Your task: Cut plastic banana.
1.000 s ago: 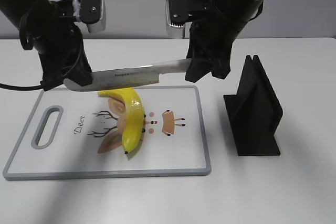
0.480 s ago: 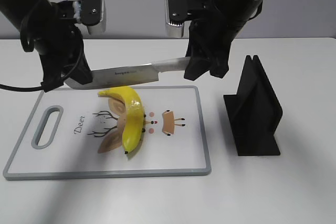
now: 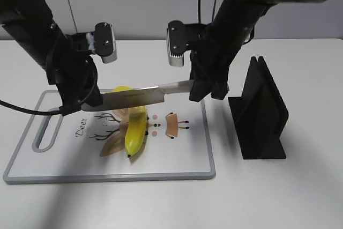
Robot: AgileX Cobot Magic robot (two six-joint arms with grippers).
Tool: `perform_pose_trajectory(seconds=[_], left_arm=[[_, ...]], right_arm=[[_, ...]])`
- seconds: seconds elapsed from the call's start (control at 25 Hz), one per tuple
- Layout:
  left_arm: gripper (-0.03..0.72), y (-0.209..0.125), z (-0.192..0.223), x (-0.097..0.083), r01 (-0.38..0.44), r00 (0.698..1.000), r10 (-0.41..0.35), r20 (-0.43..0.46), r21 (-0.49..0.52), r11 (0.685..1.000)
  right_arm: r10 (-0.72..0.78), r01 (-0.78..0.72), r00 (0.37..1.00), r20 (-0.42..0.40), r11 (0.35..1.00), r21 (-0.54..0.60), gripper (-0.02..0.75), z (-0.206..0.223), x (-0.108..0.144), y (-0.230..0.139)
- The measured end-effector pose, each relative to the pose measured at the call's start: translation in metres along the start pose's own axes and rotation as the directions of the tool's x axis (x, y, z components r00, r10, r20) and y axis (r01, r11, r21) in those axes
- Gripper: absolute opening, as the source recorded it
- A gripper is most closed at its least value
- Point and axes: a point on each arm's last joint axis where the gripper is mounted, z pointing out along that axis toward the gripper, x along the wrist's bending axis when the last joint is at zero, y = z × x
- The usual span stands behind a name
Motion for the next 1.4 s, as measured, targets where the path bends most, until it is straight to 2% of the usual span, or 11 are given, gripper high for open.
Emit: perform_pose_trajectory(seconds=[0.12, 0.28, 0.72, 1.08, 1.4], left_arm=[[-0.002, -0.004, 0.020, 0.002, 0.044, 0.999, -0.044, 0.021, -0.009, 0.999], [0.003, -0.002, 0.023, 0.005, 0.074, 0.997, -0.073, 0.029, -0.039, 0.996], [0.004, -0.002, 0.025, 0.005, 0.074, 0.997, -0.072, 0.032, -0.037, 0.997], [0.002, -0.003, 0.022, 0.004, 0.040, 0.999, -0.040, 0.024, -0.009, 0.999], [0.000, 0.016, -0.054, -0.004, -0.027, 0.992, 0.016, -0.122, -0.083, 0.996]], right_arm=[[0.002, -0.001, 1.000, -0.025, 0.999, 0.048, 0.160, 0.036, -0.004, -0.012], [-0.002, 0.006, 0.999, -0.050, 0.996, 0.090, 0.160, 0.058, -0.006, -0.023], [0.003, 0.003, 0.998, -0.057, 0.995, 0.097, 0.160, 0.060, -0.006, -0.024], [-0.009, 0.008, 1.000, 0.005, 0.999, 0.048, 0.160, 0.024, -0.005, -0.009], [-0.029, 0.030, 0.993, 0.117, 0.999, -0.013, 0.160, -0.039, -0.001, 0.007]])
